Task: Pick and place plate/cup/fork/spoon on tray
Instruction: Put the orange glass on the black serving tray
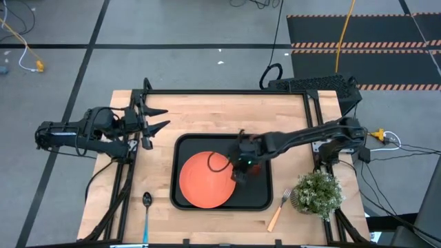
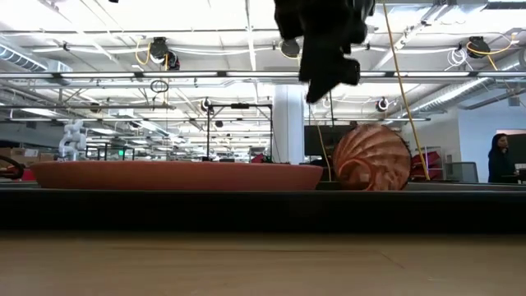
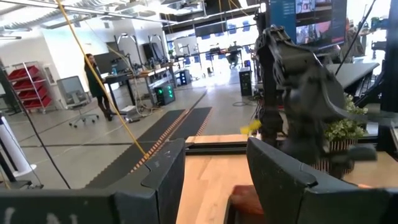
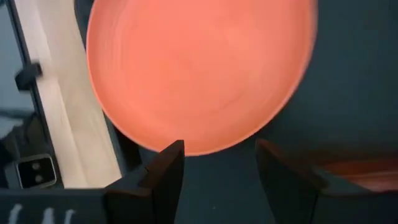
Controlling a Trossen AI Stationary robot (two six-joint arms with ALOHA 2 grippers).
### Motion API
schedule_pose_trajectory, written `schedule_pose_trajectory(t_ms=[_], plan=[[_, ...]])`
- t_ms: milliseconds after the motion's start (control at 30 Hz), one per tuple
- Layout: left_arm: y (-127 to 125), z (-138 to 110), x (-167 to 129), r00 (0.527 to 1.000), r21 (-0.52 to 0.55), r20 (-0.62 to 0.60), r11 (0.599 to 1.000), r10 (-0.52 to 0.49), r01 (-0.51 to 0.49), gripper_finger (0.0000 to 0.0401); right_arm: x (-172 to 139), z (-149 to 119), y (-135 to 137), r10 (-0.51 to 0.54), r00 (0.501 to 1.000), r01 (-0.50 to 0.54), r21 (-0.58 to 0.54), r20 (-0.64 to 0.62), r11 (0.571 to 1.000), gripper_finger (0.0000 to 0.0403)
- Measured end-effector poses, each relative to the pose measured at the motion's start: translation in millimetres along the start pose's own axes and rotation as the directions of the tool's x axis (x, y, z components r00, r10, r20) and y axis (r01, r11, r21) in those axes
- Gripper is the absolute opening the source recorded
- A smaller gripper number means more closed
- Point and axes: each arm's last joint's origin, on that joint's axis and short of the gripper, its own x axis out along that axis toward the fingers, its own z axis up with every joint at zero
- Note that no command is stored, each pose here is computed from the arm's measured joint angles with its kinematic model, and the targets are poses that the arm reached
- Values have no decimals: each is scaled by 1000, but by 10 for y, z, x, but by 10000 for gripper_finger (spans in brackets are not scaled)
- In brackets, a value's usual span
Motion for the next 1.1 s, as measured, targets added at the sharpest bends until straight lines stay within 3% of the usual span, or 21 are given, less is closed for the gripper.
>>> schedule_pose_trajectory(t_ms=[200, 367, 467, 600, 767, 900, 1000, 1100], plan=[[0, 0, 0, 1000, -1, 0, 1000, 0, 0, 177, -444, -18, -87, -89, 988, 88, 15, 125, 996, 189], [-7, -26, 6, 1000, 2, -26, 1000, -6, 6, 177, -709, -87, -45, -60, 980, 58, 12, 188, 998, 189], [-48, -80, 66, 996, -11, -72, 999, -49, 49, 177, -788, -202, -8, -126, 970, 132, -12, 209, 991, 189], [-175, -174, 262, 981, 9, -133, 990, -141, 144, 177, -696, -427, -22, -229, 954, 243, -53, 191, 968, 189], [-406, -315, 644, 968, 105, -166, 973, -187, 206, 177, -318, -705, -20, -176, 976, 199, -194, 128, 961, 189], [-495, -266, 884, 982, 179, -144, 972, -124, 149, 177, -113, -843, -38, -165, 974, 201, -250, 158, 947, 189], [-489, -230, 977, 983, 180, -182, 982, -30, 64, 177, -96, -914, -98, -269, 949, 306, -267, 165, 914, 189], [-511, -277, 1024, 975, 182, -223, 981, -17, 59, 177, -111, -978, -159, -388, 906, 422, -283, 168, 862, 189]])
